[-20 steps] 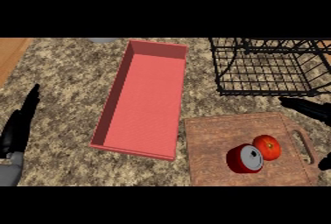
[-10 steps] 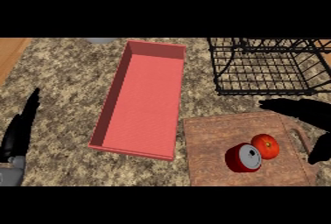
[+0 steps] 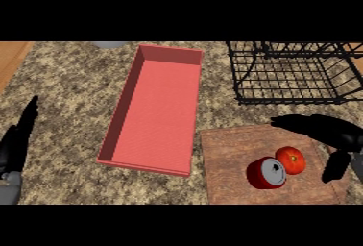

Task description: Pick the tomato from the cutting board and place it in the cardboard box

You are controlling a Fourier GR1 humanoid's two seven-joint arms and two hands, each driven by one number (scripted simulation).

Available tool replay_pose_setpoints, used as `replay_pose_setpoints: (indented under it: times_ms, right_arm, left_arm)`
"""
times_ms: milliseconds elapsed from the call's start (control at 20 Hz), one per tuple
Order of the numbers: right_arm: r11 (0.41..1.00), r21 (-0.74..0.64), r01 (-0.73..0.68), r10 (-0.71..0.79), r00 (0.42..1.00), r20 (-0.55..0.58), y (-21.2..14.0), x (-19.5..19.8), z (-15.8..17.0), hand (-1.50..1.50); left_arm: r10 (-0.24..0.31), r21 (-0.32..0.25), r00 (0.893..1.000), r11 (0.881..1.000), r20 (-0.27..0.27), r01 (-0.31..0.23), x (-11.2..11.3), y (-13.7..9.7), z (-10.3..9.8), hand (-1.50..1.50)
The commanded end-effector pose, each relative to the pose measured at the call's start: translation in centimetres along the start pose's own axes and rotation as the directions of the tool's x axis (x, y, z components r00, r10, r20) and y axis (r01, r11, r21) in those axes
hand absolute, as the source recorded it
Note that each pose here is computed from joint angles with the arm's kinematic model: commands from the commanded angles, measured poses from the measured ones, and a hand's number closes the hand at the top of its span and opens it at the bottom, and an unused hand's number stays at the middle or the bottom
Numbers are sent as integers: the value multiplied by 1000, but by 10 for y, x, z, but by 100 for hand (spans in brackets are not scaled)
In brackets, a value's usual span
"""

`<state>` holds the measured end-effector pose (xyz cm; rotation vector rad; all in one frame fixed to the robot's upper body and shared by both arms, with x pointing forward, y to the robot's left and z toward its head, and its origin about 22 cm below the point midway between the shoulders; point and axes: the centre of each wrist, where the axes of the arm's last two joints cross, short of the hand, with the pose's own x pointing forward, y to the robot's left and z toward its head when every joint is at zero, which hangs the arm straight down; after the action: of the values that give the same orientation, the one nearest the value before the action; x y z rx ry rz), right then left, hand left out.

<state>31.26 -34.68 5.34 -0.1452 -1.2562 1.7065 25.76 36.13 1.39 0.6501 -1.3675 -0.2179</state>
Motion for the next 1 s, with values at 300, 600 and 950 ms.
replay_pose_setpoints:
  times_ms: [300, 600, 950]
  right_arm:
    - [999, 16, 42, -44, 994, 104, -2, 7, 7, -150]
    - [999, 18, 38, -41, 985, 169, -6, 45, 20, -150]
    - [997, 75, -28, 26, 999, 32, 8, 56, 16, -150]
  left_arm:
    - [6, 0, 1000, 1000, 0, -6, -4, -4, 11, 0]
    - [-19, 28, 1000, 999, -4, 19, -6, -7, -2, 0]
    - [8, 8, 1000, 1000, -8, -8, -4, -2, 7, 0]
